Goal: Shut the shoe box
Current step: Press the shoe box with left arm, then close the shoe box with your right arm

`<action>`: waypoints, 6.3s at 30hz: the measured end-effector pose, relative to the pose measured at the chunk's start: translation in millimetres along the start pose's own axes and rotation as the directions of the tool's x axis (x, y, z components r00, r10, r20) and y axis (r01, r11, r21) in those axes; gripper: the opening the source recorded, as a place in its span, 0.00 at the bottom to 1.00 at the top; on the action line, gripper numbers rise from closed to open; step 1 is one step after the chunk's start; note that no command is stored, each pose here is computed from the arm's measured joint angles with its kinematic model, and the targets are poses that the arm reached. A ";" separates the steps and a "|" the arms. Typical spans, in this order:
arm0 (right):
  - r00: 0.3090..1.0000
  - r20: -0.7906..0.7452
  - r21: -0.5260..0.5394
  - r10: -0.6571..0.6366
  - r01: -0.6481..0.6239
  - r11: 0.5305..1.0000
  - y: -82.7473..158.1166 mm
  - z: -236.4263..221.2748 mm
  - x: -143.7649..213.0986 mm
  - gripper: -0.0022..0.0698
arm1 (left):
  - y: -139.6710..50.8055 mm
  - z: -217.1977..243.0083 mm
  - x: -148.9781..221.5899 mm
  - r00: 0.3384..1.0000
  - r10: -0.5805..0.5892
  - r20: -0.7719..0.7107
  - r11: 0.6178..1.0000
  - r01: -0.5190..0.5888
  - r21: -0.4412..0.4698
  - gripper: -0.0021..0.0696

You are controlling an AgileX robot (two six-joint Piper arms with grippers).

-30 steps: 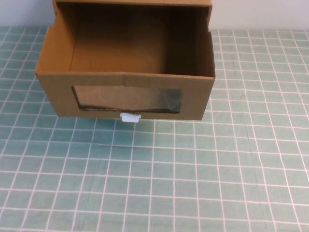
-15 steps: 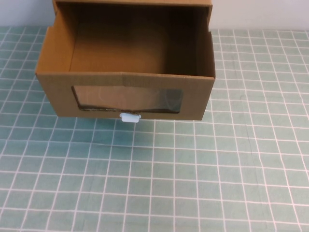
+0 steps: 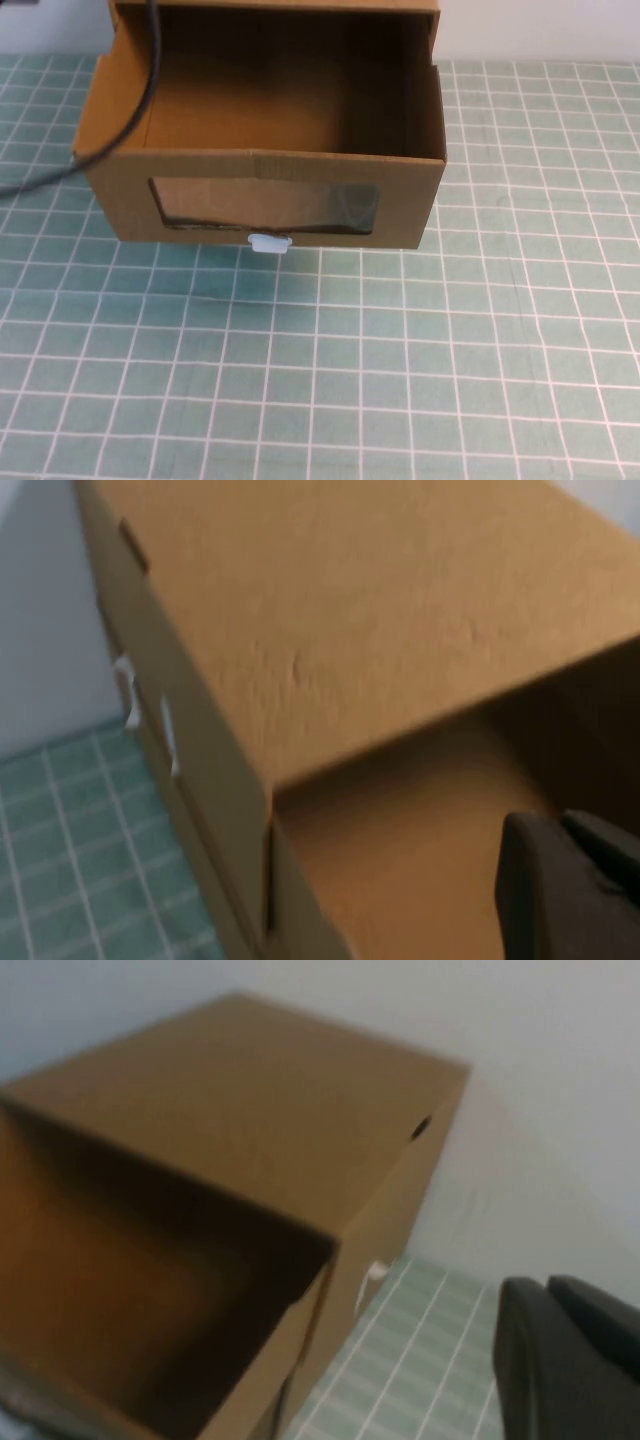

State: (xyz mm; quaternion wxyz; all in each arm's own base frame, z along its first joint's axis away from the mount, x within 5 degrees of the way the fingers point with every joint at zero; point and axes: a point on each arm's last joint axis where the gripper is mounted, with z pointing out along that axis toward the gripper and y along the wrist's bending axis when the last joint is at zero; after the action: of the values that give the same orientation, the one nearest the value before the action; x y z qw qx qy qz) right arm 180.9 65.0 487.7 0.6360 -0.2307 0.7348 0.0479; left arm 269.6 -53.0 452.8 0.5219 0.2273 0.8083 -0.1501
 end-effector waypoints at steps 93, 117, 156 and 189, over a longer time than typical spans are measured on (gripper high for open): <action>0.836 -0.491 -0.403 -0.243 0.028 0.915 138.3 149.0 119.6 0.01 | 51.6 180.3 -4.3 0.972 -0.197 -0.126 0.917 0.228 0.327 0.02; 0.946 0.242 -0.105 -0.214 0.244 0.964 149.9 103.2 104.0 0.01 | 51.5 180.3 -4.2 0.972 -0.198 -0.127 0.916 0.230 0.328 0.02; 0.912 -0.007 -0.326 -0.409 0.385 0.864 212.7 221.0 147.3 0.01 | 51.5 180.3 -4.2 0.971 -0.200 -0.128 0.916 0.232 0.328 0.02; 0.888 -0.006 -0.238 -0.459 0.445 0.863 211.9 203.9 151.2 0.01 | 51.1 180.0 -4.2 0.971 -0.198 -0.131 0.915 0.231 0.331 0.02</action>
State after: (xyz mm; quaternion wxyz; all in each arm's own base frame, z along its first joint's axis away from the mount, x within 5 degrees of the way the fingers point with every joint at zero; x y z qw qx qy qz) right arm 269.5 285.5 257.8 0.5752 -0.4699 0.6691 -0.0249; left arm 437.5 -96.7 382.6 0.4156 0.2317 0.8134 -0.3345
